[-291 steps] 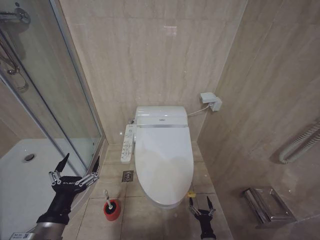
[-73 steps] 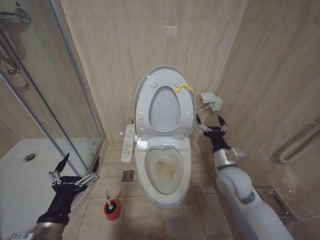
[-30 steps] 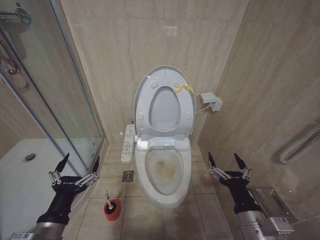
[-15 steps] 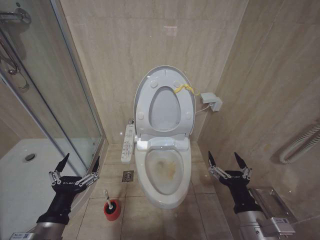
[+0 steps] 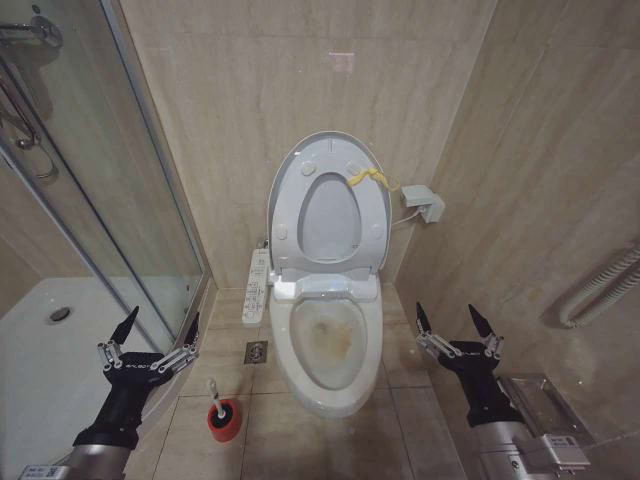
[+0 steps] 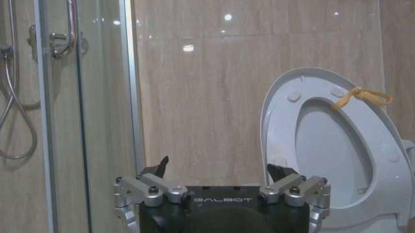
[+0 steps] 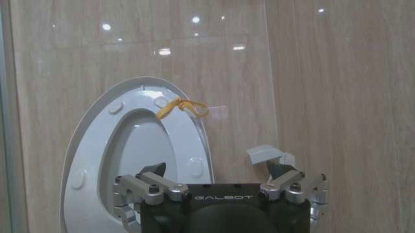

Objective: Open the toilet lid, clean the toilet bowl with a toilet brush, close the toilet lid, and flush.

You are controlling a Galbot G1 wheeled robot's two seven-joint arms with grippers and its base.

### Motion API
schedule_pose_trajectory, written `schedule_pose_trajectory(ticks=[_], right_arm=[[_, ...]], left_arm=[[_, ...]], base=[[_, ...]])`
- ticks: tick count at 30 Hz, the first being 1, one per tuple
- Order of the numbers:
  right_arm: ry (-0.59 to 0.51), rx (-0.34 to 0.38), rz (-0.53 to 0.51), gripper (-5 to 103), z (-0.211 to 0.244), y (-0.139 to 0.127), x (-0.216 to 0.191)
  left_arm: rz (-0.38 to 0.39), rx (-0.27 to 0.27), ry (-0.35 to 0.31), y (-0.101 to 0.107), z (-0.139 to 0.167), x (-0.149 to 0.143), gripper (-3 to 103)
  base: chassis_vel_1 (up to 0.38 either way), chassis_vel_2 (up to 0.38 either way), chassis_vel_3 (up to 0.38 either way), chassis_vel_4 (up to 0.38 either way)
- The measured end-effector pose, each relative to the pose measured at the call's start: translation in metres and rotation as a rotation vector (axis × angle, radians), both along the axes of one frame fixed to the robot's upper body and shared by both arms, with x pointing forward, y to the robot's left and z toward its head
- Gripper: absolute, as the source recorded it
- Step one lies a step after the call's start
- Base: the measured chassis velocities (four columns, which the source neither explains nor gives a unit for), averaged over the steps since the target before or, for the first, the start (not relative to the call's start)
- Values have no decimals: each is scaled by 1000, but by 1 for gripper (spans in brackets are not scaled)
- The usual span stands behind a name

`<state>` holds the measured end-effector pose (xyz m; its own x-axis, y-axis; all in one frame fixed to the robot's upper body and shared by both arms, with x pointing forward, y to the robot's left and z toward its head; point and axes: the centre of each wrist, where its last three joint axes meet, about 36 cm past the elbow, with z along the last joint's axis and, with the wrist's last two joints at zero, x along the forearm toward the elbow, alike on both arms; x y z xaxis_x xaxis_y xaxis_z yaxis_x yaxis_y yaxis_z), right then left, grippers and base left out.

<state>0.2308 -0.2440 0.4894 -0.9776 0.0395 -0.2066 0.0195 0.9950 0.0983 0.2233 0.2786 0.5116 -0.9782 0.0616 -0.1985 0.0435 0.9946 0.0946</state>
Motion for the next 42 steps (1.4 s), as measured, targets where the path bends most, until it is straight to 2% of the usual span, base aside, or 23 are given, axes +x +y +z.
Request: schedule_pose_trajectory(ticks=[8, 11, 12, 14, 15, 19, 21, 22, 23, 24, 26, 27, 34, 35, 40, 42], right_arm=[[1, 0, 0, 100, 0, 0, 0], [1, 0, 0, 100, 0, 0, 0], [1, 0, 0, 100, 0, 0, 0], [1, 0, 0, 100, 0, 0, 0], [1, 0, 0, 100, 0, 0, 0], [1, 0, -1, 100, 0, 0, 0], [2, 1, -1, 100, 0, 0, 0], [1, 1, 0, 100, 0, 0, 0], [2, 1, -1, 100, 0, 0, 0], [2, 1, -1, 100, 0, 0, 0], [1, 0, 0, 100, 0, 0, 0], [2, 1, -1, 100, 0, 0, 0], [1, 1, 0, 100, 0, 0, 0], [2, 0, 0, 100, 0, 0, 0], [2, 0, -1, 100, 0, 0, 0], [1, 0, 0, 100, 0, 0, 0]], left_arm=[[0, -4, 2, 0, 1, 2, 100], [-2, -53, 38, 1, 5, 16, 100], [-2, -53, 38, 1, 5, 16, 100], [-10, -94, 76, 1, 11, 30, 100], [-10, -94, 76, 1, 11, 30, 100], [-36, -154, 149, 2, 22, 54, 100], [-27, -135, 128, 2, 25, 60, 100], [-18, -112, 91, 3, 25, 64, 100], [-27, -100, 59, 5, 23, 68, 100], [-27, -100, 59, 5, 23, 68, 100], [-61, -66, 2, 12, 11, 76, 100], [-65, -69, -6, 13, 6, 79, 103], [-56, -113, 3, 7, -7, 85, 103], [-53, -117, 4, 6, -8, 85, 100], [-51, -126, -3, 5, -7, 85, 100], [-65, -150, -44, 6, -12, 88, 100]], base=[[0, 0, 0, 0], [0, 0, 0, 0], [0, 0, 0, 0], [0, 0, 0, 0], [0, 0, 0, 0], [0, 0, 0, 0], [0, 0, 0, 0], [0, 0, 0, 0], [0, 0, 0, 0], [0, 0, 0, 0], [0, 0, 0, 0], [0, 0, 0, 0], [0, 0, 0, 0], [0, 0, 0, 0], [0, 0, 0, 0], [0, 0, 0, 0]])
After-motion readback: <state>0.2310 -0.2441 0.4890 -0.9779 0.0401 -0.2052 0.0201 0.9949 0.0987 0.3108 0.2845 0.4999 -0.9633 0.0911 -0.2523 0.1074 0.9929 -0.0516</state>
